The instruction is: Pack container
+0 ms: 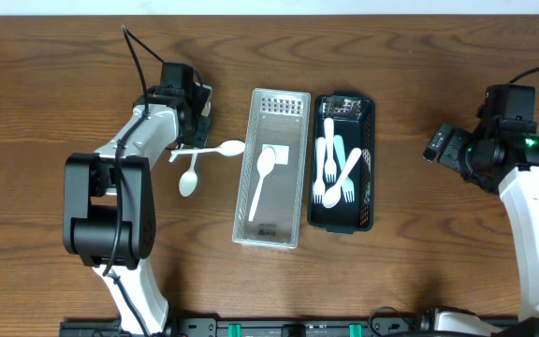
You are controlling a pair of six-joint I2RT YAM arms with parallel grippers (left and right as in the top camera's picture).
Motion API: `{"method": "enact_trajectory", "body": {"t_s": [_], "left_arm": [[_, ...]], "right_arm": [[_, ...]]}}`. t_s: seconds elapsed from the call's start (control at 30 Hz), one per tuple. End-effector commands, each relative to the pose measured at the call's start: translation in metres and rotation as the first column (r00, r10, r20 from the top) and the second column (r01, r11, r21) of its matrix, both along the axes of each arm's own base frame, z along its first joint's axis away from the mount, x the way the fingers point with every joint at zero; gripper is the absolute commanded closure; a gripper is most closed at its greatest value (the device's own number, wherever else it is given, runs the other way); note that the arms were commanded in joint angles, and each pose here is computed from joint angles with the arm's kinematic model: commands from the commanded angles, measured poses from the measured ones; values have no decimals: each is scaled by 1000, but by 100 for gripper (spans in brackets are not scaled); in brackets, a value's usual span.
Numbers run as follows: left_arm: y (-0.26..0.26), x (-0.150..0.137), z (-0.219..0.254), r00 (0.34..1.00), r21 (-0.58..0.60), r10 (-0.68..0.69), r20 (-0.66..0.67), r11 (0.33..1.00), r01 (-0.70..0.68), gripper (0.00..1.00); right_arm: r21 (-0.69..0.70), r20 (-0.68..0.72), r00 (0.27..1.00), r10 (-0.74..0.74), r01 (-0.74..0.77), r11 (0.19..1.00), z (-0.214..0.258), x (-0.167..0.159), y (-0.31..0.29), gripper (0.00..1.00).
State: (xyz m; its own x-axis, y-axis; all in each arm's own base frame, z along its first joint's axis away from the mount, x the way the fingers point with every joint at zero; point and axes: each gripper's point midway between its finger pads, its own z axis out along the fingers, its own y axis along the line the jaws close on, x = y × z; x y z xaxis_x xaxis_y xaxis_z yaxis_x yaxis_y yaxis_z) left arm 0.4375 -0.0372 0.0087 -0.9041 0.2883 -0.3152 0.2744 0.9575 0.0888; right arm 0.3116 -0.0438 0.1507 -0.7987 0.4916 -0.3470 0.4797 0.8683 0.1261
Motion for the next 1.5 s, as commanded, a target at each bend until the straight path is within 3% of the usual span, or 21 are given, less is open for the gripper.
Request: {"method": "enact_trajectory", "body": {"t_s": [0.0,0.43,0.9,0.97,1.07,1.3,1.47], "left_arm": [[3,4,-1,1000,0,-2,8,1000,2,53],[21,23,4,996,-8,41,83,999,-41,53],[17,2,-34,999,-8,31,-38,999,-31,54],[17,1,-36,998,-7,31,-46,999,-31,65],[17,1,-36,998,-7,31,-46,999,-31,93],[17,-2,-19,999,-8,34,-41,999,-35,94],[12,5,71,995,-29,43,95,999,-41,94]], "right_arm": [[4,-3,1000,-14,14,1000,-1,-1,-1,1],[0,-3,1000,-15,15,1000,-1,-1,-1,1],[1,0,1000,-16,16,1000,0,0,-1,1],[1,1,1000,-16,16,1000,0,0,-1,1],[0,3,1000,-15,15,1000,0,1,-1,1],[1,-2,1000,-15,15,1000,0,-1,-1,1],[1,-4,1000,-15,15,1000,-1,-1,-1,1]]}}
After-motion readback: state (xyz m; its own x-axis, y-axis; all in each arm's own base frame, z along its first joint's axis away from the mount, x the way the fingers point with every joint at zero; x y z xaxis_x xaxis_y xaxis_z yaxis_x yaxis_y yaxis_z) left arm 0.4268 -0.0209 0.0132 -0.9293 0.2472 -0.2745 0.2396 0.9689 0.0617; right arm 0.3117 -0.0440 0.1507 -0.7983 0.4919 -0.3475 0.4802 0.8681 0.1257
